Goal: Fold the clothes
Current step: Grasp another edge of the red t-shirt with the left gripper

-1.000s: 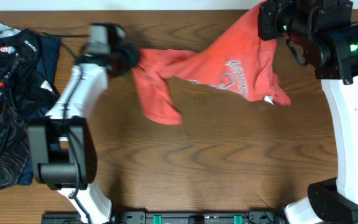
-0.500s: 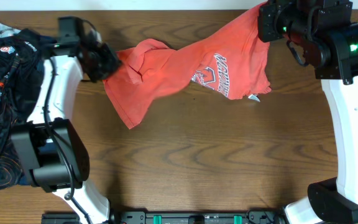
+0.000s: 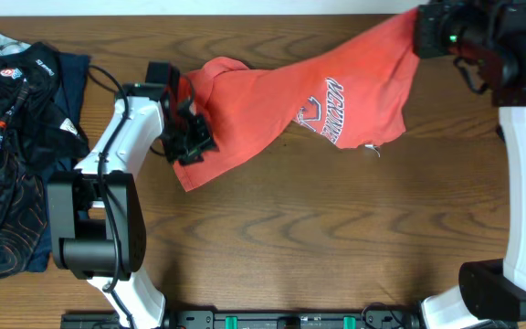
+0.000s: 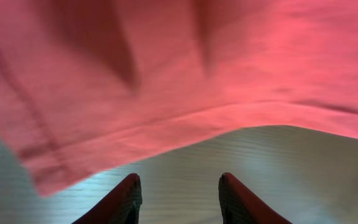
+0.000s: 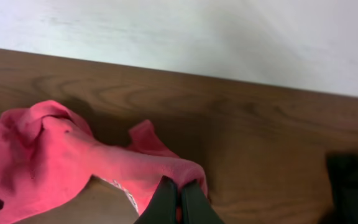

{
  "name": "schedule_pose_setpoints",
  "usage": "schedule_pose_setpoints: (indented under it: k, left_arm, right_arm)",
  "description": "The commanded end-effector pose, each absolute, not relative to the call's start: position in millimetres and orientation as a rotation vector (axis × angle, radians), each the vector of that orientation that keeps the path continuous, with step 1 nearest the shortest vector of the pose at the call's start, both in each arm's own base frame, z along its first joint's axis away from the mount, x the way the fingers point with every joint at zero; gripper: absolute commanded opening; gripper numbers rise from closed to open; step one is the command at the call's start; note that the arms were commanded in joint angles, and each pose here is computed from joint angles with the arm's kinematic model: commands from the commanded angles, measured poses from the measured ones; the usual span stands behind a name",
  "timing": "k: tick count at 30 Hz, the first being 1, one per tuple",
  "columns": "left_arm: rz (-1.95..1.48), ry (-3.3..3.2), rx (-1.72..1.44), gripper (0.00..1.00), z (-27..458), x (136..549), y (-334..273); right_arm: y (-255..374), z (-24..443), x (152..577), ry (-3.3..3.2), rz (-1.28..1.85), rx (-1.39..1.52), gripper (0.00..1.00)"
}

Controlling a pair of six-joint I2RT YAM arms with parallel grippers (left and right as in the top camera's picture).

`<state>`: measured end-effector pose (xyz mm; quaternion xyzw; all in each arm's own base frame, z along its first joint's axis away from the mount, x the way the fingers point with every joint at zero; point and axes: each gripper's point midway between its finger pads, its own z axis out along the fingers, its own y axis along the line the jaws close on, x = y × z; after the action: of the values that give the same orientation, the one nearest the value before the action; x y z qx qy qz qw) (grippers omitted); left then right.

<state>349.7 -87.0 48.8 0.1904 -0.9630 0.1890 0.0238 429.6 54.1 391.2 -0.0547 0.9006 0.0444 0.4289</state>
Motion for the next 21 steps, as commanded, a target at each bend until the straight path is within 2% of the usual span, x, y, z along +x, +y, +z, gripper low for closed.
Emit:
schedule_pose_setpoints:
  k: [1,6,11,14,21]
  left_arm:
    - [0.469,-3.054,0.643,0.43,58,340,-70]
    - [0.403,-3.070,0.705,0.44,62,314,-59]
    - [0.350,-3.031,0.749,0.57,46,283,-54]
    - [0.364,-2.987,0.763,0.59,30,268,-57]
    - [0.438,-2.979,0.824,0.63,17,269,-63]
  right_arm:
    - [45,402,428,2.220,0.116,-0.156,0.01]
    - [45,401,427,2.226,0.118,-0.156,0.01]
    - [45,400,426,2.232,0.120,-0.157,0.01]
    - [47,398,425,2.238,0.130,-0.162,0.01]
    - [50,396,423,2.247,0.152,-0.174,0.01]
